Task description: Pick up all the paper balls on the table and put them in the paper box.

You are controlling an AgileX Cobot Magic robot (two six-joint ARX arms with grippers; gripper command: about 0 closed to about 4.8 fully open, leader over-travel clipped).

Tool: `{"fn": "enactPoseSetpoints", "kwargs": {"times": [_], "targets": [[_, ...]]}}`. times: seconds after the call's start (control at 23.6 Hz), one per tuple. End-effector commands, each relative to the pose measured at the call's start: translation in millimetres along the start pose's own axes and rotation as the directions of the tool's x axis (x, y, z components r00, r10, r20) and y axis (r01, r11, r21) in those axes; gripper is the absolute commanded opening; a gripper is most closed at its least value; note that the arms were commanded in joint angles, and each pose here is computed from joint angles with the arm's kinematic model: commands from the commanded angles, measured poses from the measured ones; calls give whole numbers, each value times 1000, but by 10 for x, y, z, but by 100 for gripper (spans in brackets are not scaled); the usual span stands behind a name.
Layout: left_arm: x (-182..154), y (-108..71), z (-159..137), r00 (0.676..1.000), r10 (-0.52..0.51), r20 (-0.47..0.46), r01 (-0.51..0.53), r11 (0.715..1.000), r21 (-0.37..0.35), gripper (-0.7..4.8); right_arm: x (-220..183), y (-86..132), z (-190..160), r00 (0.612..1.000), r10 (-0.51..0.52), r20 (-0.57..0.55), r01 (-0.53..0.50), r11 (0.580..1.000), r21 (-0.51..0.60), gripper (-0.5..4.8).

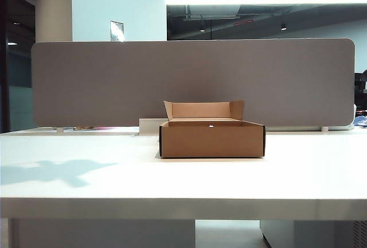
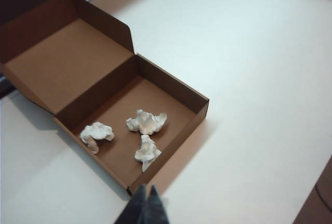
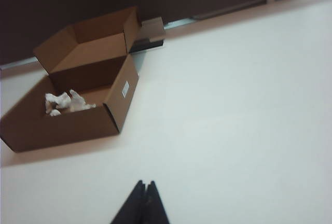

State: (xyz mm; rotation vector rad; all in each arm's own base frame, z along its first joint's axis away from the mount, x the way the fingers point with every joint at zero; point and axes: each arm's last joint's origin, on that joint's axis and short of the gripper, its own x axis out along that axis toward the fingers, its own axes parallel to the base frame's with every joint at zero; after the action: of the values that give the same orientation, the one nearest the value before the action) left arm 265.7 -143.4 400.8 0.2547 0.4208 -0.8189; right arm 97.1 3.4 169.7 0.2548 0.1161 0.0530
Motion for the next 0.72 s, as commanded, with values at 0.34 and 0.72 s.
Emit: {"fn": "enactPoseSetpoints", "kwargs": {"times": [0.34, 0.72], "targets": [[-442, -114, 67, 997, 60, 41, -62, 997, 52, -6, 51, -51, -162, 1000, -29, -13, 28, 999, -35, -7], [-670, -198, -17, 995, 96, 22, -98, 993, 59, -6, 46, -78, -239, 993, -74, -89, 62, 990, -127, -5]]}}
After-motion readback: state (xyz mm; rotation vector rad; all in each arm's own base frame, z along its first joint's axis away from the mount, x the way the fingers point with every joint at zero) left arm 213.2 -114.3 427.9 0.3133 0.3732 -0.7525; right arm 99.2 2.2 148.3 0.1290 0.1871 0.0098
